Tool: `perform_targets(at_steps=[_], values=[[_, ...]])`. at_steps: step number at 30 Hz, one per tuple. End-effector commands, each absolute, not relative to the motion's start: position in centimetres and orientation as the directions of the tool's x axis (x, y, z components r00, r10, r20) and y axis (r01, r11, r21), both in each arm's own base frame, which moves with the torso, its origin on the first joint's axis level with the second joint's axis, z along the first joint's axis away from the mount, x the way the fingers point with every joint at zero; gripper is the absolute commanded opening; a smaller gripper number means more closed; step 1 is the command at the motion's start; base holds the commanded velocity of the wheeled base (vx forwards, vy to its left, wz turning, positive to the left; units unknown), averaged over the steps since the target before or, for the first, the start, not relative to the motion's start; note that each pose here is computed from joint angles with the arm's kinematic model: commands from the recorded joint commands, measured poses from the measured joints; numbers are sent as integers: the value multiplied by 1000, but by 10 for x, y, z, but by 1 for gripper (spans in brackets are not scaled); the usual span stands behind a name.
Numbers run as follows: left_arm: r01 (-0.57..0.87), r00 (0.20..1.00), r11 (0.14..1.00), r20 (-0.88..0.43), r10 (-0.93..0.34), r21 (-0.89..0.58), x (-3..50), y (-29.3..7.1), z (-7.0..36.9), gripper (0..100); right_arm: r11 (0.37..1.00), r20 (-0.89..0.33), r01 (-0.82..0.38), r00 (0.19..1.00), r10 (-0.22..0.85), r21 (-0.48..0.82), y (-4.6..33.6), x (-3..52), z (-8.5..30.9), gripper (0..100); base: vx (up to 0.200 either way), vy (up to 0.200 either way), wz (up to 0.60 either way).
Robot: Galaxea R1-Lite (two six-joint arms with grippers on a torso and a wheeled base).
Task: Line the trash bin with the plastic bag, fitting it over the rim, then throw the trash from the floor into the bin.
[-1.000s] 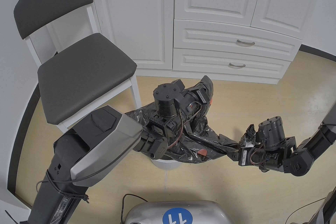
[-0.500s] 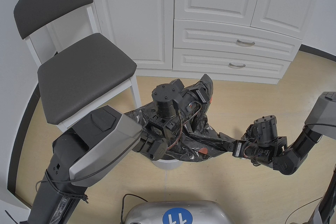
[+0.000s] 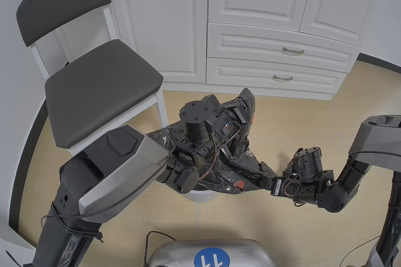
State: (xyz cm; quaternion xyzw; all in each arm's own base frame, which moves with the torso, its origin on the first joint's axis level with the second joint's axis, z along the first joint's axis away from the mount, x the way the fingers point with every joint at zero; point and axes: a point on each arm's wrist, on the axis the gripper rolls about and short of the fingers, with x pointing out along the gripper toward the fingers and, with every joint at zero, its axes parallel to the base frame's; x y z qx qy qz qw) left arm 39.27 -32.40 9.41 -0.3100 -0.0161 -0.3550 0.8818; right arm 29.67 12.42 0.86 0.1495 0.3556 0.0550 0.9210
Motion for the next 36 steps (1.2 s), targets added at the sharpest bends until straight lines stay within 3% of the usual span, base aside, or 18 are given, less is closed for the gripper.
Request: perform_targets(at_steps=[1, 8, 14, 36], values=[[640, 746, 553, 258, -614, -534, 392, -322, 99, 0, 946, -628, -4, 747, 218, 324, 126, 297, 10, 100, 0, 0, 0], [643, 743, 549, 259, -617, -534, 387, -320, 101, 0, 925, -516, -30, 822, 239, 380, 128, 302, 21, 100, 0, 0, 0], [643, 741, 548, 256, -620, -534, 385, -321, 100, 0, 917, -489, -39, 837, 247, 396, 128, 302, 30, 100, 0, 0, 0], [653, 736, 539, 280, -616, -532, 381, -317, 109, 0, 920, -560, 38, 803, 205, 391, 129, 324, -14, 100, 0, 0, 0]])
